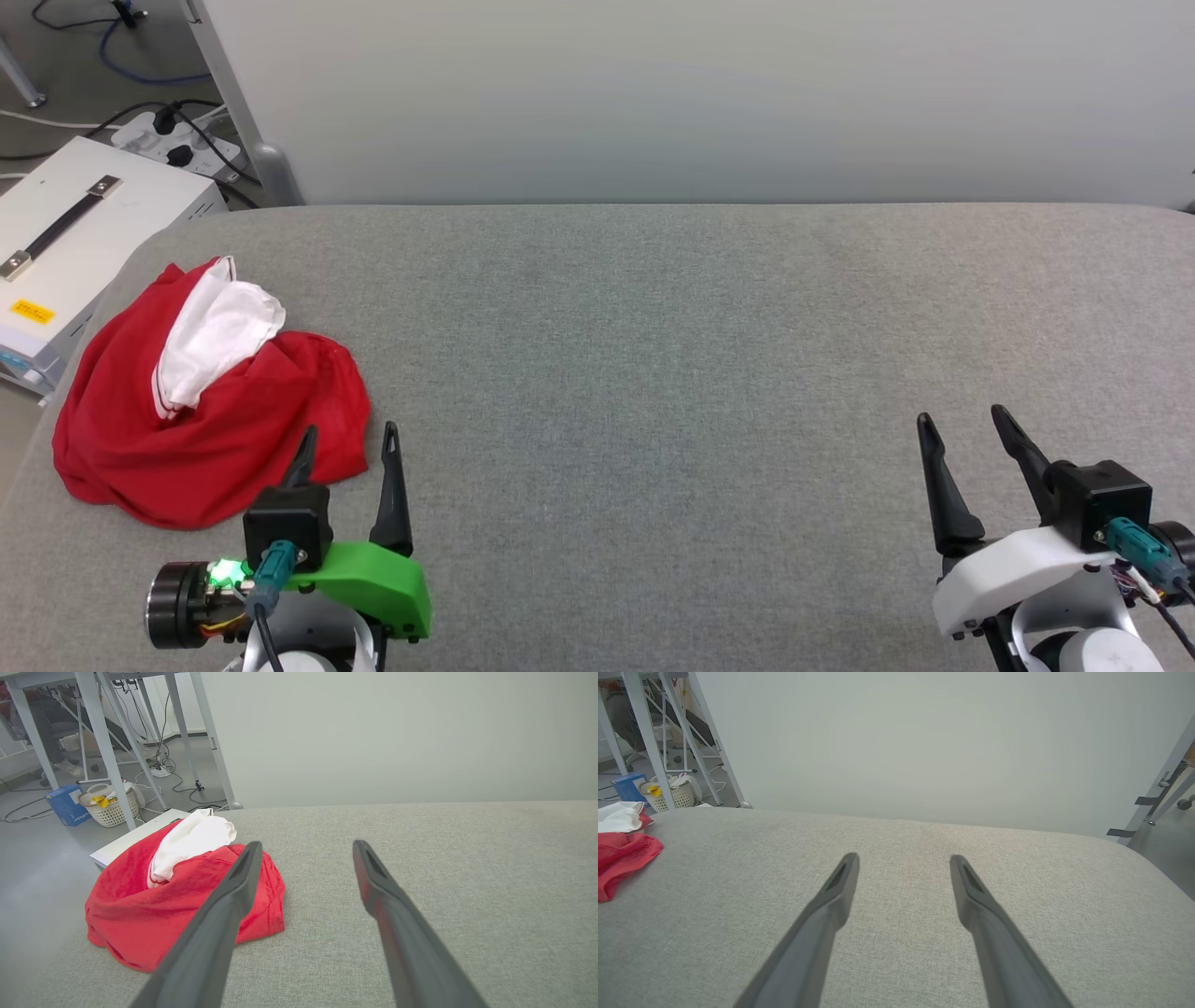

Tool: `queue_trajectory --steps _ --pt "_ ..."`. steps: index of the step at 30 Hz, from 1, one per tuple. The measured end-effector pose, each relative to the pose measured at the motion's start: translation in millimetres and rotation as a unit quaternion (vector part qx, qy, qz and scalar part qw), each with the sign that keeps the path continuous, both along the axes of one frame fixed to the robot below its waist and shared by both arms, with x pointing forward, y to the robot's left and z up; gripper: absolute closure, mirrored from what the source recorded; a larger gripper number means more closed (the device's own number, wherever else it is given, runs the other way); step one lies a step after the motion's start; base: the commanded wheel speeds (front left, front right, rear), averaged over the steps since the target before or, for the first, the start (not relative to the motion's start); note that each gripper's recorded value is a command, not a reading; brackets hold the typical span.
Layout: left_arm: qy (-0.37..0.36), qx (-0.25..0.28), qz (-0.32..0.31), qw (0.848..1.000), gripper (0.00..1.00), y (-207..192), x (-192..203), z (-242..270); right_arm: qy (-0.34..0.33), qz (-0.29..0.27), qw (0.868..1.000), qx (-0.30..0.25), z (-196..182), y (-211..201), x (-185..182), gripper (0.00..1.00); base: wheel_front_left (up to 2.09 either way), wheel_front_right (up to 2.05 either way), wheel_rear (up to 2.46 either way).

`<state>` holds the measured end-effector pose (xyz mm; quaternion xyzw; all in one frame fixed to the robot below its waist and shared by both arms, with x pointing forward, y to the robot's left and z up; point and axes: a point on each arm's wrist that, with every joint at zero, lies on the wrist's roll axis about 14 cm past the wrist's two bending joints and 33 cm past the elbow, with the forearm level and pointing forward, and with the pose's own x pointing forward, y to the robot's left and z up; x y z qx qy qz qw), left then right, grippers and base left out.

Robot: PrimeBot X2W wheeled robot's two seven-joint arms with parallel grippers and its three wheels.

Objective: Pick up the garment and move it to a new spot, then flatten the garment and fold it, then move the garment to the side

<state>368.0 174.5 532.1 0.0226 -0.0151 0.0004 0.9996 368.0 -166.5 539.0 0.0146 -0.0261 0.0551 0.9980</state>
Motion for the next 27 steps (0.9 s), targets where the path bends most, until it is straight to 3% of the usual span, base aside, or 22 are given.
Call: queue_trajectory --steps 27 --pt "-0.029 -0.009 0.0 1.0 0.0 -3.8 -0.3 8.7 -0.028 -0.005 0.999 0.041 8.2 -4.1 -1.9 0.0 0.0 0.0 0.0"
